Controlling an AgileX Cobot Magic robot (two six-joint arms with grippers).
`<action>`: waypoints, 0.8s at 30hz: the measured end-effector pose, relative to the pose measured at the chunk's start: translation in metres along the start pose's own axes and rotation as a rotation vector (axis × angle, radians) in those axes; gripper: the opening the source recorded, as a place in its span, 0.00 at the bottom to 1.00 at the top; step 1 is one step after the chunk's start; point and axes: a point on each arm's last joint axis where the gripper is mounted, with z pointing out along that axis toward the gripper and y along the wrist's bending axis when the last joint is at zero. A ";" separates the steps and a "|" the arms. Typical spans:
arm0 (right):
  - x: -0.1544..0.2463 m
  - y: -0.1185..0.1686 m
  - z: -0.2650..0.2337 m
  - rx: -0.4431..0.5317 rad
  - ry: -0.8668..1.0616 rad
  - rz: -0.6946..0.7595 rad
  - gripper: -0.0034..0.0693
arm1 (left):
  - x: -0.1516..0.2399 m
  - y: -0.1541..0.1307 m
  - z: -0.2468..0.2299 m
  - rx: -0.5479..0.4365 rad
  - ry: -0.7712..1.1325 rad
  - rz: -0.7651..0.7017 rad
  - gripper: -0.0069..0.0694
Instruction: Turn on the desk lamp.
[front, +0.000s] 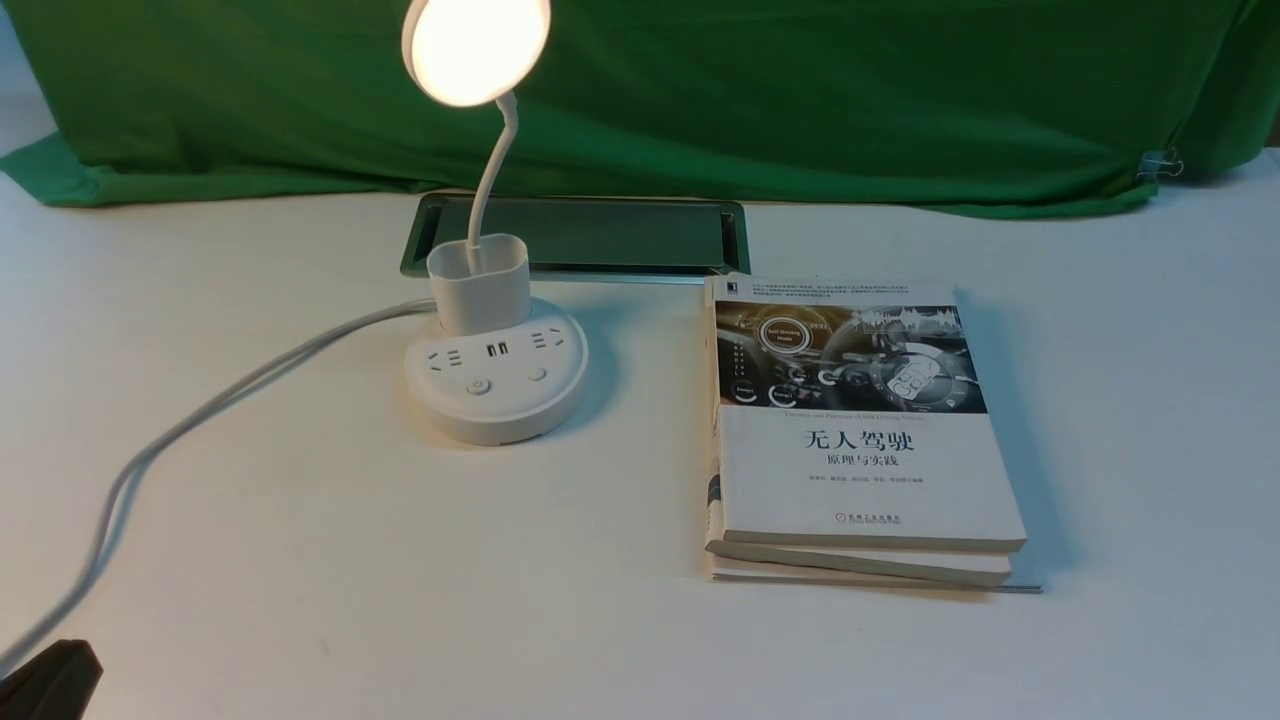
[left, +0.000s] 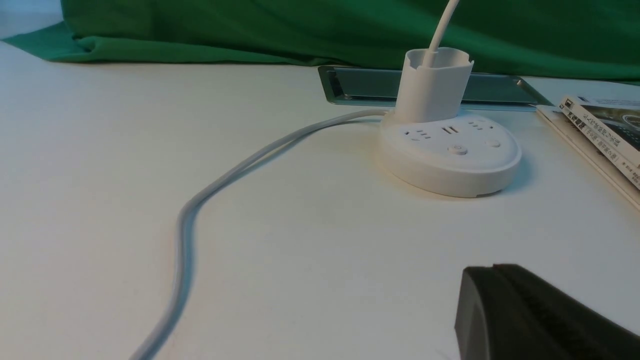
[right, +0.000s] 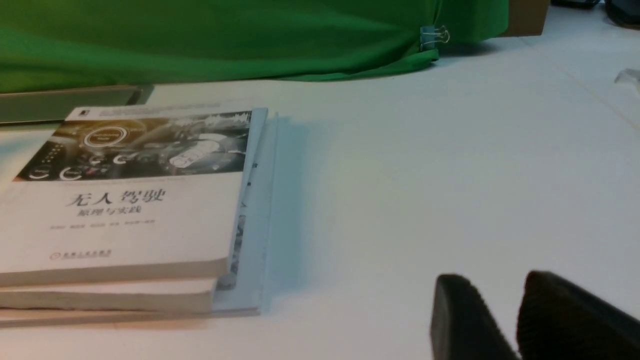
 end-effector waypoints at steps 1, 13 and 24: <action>0.000 0.000 0.000 0.000 0.000 0.000 0.38 | 0.000 0.000 0.000 0.000 -0.001 0.001 0.09; 0.000 0.000 0.000 0.000 0.000 0.000 0.38 | 0.000 0.000 0.000 0.000 -0.004 0.003 0.09; 0.000 0.000 0.000 0.000 0.000 0.000 0.38 | -0.001 0.000 0.000 0.000 -0.007 0.005 0.09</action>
